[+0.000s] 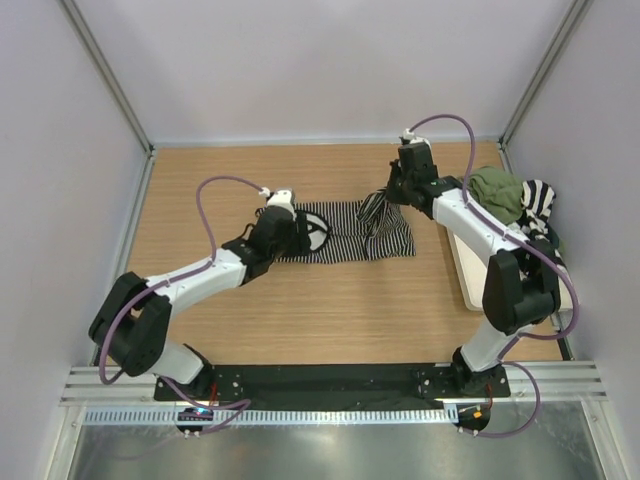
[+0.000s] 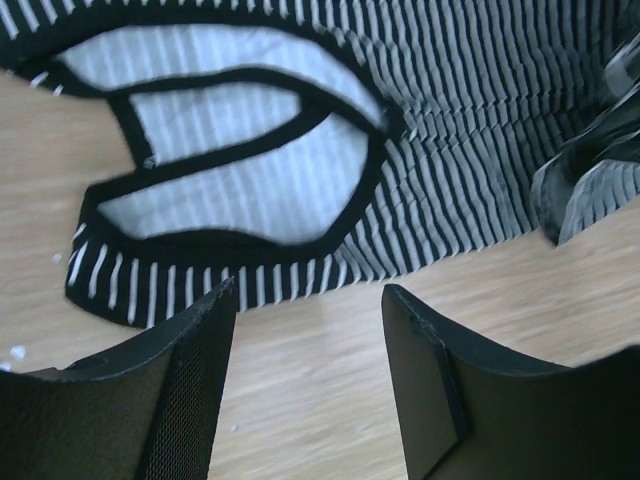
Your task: Fold and stack the tank tops
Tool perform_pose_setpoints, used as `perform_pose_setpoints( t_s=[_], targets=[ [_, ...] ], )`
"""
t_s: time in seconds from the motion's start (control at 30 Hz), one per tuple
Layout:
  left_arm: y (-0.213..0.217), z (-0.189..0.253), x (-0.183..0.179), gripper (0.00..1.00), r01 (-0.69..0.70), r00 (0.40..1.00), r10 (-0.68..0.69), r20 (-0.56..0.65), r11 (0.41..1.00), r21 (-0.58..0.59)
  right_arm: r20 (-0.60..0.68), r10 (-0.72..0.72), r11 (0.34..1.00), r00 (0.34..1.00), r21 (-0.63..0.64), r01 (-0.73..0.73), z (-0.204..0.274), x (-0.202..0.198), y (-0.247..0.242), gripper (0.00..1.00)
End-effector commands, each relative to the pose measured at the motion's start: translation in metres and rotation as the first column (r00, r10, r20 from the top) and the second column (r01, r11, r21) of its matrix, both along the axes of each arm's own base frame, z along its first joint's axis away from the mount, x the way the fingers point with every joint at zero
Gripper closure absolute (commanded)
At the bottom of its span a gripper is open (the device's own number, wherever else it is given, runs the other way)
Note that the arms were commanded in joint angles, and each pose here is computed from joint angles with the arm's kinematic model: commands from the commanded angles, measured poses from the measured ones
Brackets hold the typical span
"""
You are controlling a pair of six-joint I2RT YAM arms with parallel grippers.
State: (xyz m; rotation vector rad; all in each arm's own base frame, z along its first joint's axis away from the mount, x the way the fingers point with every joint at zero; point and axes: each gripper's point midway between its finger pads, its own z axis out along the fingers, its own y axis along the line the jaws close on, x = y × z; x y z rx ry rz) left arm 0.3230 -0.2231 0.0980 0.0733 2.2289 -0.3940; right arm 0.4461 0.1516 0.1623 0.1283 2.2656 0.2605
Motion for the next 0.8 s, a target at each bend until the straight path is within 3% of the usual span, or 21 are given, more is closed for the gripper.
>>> perform_pose_setpoints(
  t_s=[0.0, 0.27, 0.4, 0.77],
  targets=[
    [-0.026, 0.033, 0.022, 0.39, 0.001, 1.000, 0.000, 0.021, 0.998, -0.068, -0.001, -0.002, 0.997, 1.000, 0.082, 0.002, 0.002, -0.015, 0.000, 0.98],
    [-0.064, 0.023, 0.062, 0.39, -0.005, 0.999, 0.002, -0.042, 0.997, -0.082, 0.000, -0.210, 0.965, 0.978, 0.162, 0.208, -0.012, -0.032, -0.069, 0.99],
    [-0.075, -0.007, 0.065, 0.41, 0.026, 0.994, -0.028, -0.109, 0.999, -0.023, 0.024, -0.317, 0.936, 0.948, 0.170, 0.308, -0.007, -0.036, -0.100, 0.99],
    [-0.097, -0.033, 0.079, 0.44, 0.037, 0.978, -0.039, -0.203, 0.999, -0.012, 0.035, -0.352, 0.919, 0.936, 0.202, 0.338, -0.010, -0.041, -0.113, 0.99]
  ],
)
